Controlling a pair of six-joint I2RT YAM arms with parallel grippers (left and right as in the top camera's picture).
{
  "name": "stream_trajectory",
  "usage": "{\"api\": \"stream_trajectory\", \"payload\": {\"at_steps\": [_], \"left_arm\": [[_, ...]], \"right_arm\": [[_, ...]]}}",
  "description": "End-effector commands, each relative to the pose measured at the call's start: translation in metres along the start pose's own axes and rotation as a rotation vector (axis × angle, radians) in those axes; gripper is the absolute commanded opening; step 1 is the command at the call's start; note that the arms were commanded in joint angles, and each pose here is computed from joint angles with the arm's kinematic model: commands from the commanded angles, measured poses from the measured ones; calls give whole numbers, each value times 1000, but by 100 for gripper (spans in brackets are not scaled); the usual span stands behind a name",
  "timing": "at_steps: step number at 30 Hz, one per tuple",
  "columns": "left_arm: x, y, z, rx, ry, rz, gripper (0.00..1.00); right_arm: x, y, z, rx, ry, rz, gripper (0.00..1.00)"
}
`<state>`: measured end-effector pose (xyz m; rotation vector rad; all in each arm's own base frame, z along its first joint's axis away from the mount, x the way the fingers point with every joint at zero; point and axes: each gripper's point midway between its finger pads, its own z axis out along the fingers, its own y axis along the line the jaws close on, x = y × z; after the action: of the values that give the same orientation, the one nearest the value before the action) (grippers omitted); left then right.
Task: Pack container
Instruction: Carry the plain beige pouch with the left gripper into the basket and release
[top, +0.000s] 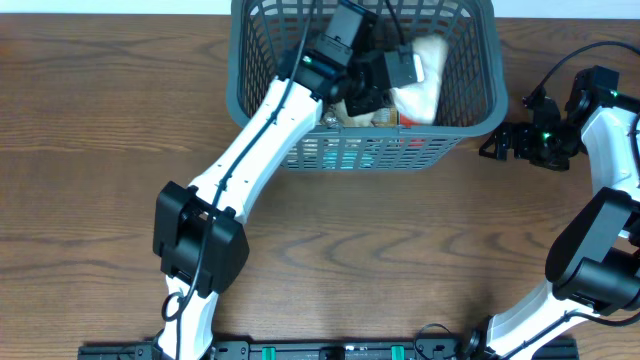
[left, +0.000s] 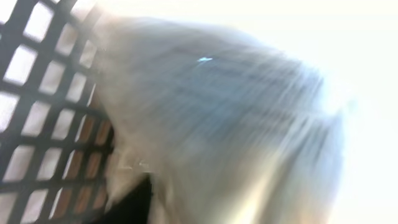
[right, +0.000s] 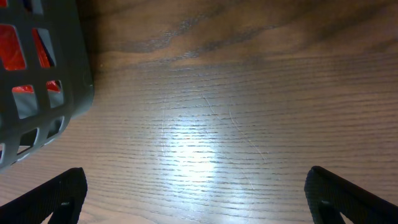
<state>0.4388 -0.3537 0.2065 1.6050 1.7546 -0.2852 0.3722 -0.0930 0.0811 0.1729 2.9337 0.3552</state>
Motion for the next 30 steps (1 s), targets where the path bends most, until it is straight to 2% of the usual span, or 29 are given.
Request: {"api": "stream_trajectory", "payload": {"at_steps": [1, 7, 11, 15, 20, 25, 30], "left_arm": [[1, 2, 1, 4, -7, -50, 99], [13, 11, -7, -13, 20, -145, 98], [18, 39, -38, -137, 45, -193, 98], [20, 71, -95, -291, 43, -229, 98], [31, 111, -189, -491, -20, -379, 98], [67, 135, -280, -663, -45, -523, 98], [114, 125, -342, -749, 30, -628, 98]], "right_arm": [[0, 3, 0, -8, -2, -6, 99], [0, 3, 0, -8, -2, -6, 99], [0, 3, 0, -8, -2, -6, 99], [-5, 2, -1, -4, -20, -11, 99], [-31, 1, -18, 16, -107, -38, 99], [-76, 9, -72, 40, -258, -85, 99], [-110, 22, -142, 76, -412, -133, 99]]}}
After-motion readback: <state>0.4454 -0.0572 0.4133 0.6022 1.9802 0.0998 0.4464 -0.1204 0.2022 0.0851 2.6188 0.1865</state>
